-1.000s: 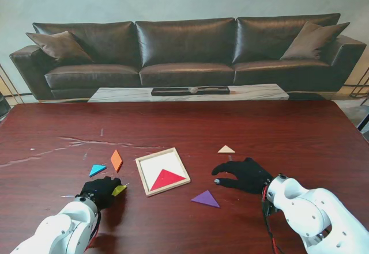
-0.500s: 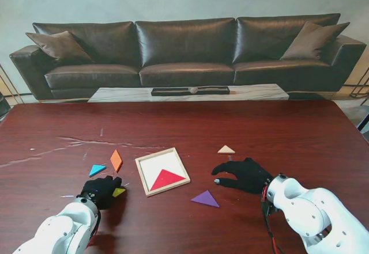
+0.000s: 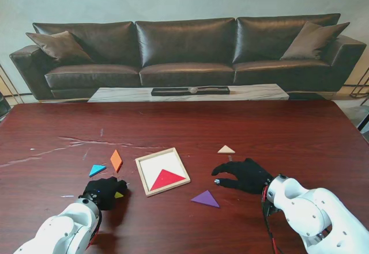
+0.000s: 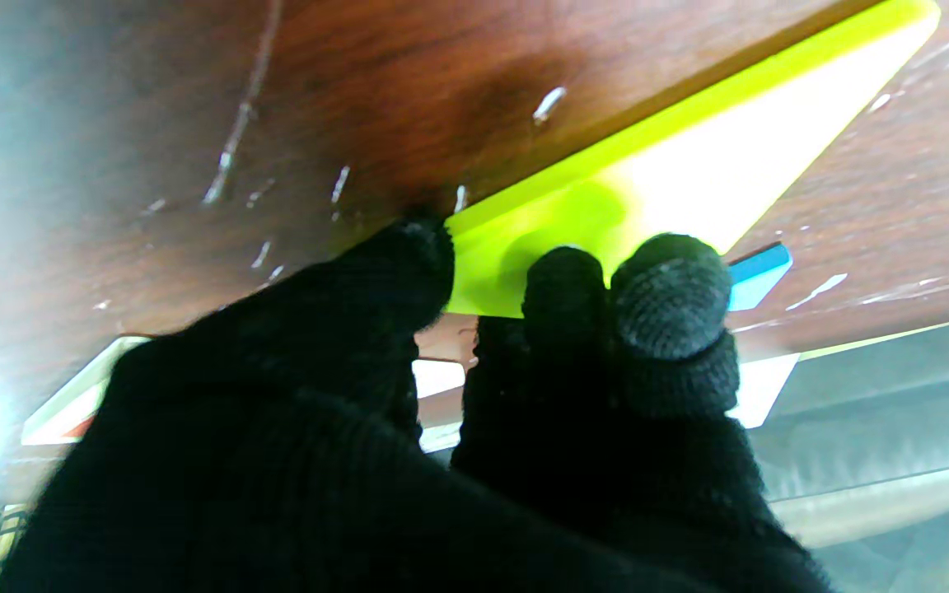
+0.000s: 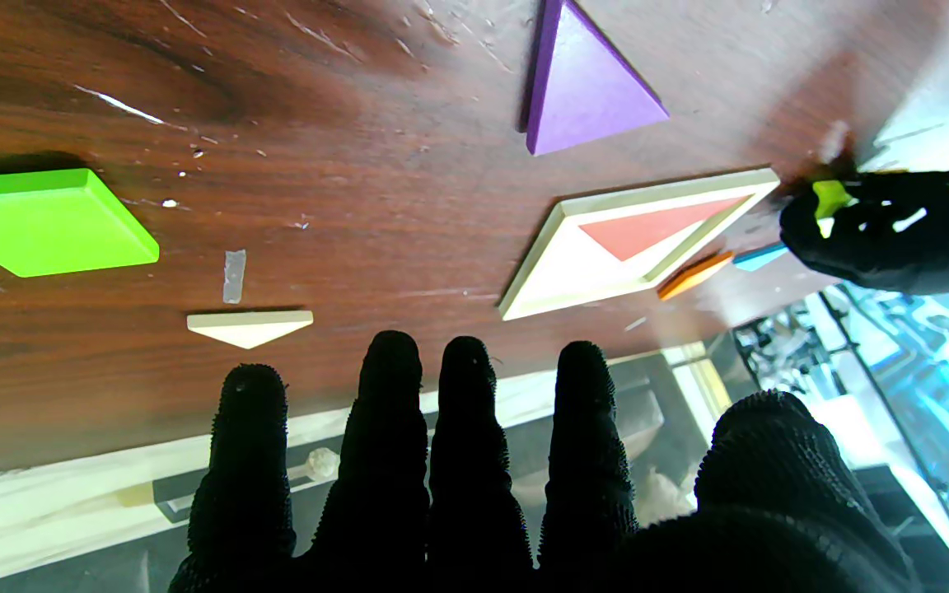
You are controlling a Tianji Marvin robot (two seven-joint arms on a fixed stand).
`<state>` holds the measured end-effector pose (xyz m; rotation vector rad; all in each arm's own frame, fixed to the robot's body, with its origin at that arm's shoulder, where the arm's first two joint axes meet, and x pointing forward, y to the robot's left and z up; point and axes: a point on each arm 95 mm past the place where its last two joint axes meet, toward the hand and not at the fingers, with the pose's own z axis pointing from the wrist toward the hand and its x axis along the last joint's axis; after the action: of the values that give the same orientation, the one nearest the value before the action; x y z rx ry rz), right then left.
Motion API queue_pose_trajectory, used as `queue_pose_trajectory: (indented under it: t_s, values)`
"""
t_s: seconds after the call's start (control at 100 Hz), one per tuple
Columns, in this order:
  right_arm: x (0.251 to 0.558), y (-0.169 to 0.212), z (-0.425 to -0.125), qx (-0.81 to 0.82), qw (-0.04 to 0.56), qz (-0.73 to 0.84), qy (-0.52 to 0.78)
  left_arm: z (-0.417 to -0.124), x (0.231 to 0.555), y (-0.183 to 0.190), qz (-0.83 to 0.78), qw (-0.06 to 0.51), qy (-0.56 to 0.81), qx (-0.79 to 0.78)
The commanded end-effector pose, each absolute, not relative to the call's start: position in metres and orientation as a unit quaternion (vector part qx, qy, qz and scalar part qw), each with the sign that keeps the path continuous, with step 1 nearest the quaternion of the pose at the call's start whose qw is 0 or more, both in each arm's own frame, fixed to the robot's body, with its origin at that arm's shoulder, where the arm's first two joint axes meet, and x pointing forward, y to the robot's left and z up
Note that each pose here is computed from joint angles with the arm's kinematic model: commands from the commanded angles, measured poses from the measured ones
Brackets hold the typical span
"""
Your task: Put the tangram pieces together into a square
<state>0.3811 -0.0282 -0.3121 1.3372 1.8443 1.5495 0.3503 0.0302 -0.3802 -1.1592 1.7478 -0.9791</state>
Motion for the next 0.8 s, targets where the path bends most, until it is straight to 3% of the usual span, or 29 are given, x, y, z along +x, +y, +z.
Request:
queue_pose_trajectory:
  t_s: [0.0, 0.79]
  values:
    - [0.379, -0.028, -0.315, 0.476, 0.189, 0.550, 0.660, -0.436, 0.317, 0.049, -0.318, 0.353, 0.728, -0.494]
    - [0.379, -0.027, -0.317, 0.478, 0.187, 0.549, 0.660, -0.419, 0.320, 0.045, -0.342, 0.366, 0.735, -0.457]
